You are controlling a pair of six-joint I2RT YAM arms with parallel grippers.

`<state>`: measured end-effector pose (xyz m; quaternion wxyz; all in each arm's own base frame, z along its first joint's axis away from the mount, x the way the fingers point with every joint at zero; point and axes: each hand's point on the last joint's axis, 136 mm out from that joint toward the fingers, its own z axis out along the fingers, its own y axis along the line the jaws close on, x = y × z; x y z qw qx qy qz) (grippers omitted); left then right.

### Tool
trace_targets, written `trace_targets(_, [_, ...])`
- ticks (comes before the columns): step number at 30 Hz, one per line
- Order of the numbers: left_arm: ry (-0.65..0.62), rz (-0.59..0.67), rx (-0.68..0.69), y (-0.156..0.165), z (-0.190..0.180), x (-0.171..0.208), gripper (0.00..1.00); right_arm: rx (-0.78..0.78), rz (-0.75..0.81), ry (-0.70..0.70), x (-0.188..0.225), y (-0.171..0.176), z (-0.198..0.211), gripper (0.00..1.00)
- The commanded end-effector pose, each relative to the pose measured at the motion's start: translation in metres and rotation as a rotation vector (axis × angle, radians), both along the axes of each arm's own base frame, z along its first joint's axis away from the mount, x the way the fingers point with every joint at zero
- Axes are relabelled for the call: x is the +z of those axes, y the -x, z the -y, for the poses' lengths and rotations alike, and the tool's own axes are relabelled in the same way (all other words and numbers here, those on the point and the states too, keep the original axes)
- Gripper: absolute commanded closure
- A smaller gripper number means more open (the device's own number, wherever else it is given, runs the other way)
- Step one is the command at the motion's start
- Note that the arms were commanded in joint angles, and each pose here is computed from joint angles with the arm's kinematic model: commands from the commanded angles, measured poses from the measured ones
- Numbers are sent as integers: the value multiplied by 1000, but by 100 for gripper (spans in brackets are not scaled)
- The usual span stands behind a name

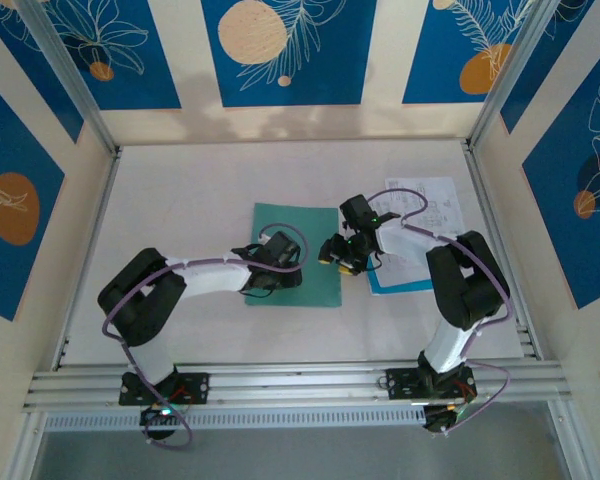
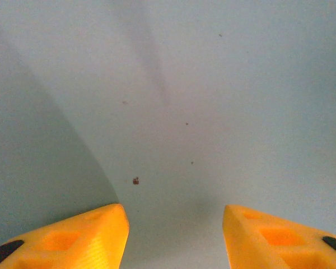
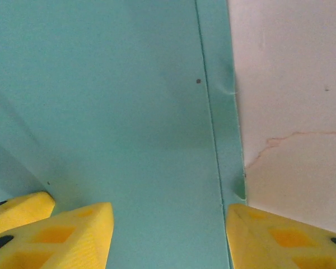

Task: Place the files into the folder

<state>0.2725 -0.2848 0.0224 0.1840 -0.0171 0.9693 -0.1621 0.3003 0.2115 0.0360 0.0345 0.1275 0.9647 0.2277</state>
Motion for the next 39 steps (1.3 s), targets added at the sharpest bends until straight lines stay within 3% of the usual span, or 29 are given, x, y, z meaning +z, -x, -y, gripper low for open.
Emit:
trace_targets(1, [-112, -239, -41, 59, -24, -45, 49, 19, -3, 8, -2, -3, -3, 43])
trace_targets(25, [-115, -221, -46, 56, -23, -37, 48, 36, -35, 48, -12, 5, -7, 43])
trace_targets(31, [-94, -171, -27, 54, -24, -10, 40, 24, -72, 56, -22, 12, -1, 43])
trace_targets(36, [-1, -155, 66, 66, -24, 23, 33, 19, -94, 70, -24, 15, 2, 43])
trace_targets(39, [110, -199, 205, 88, -22, 31, 31, 17, -106, 74, -23, 18, 3, 43])
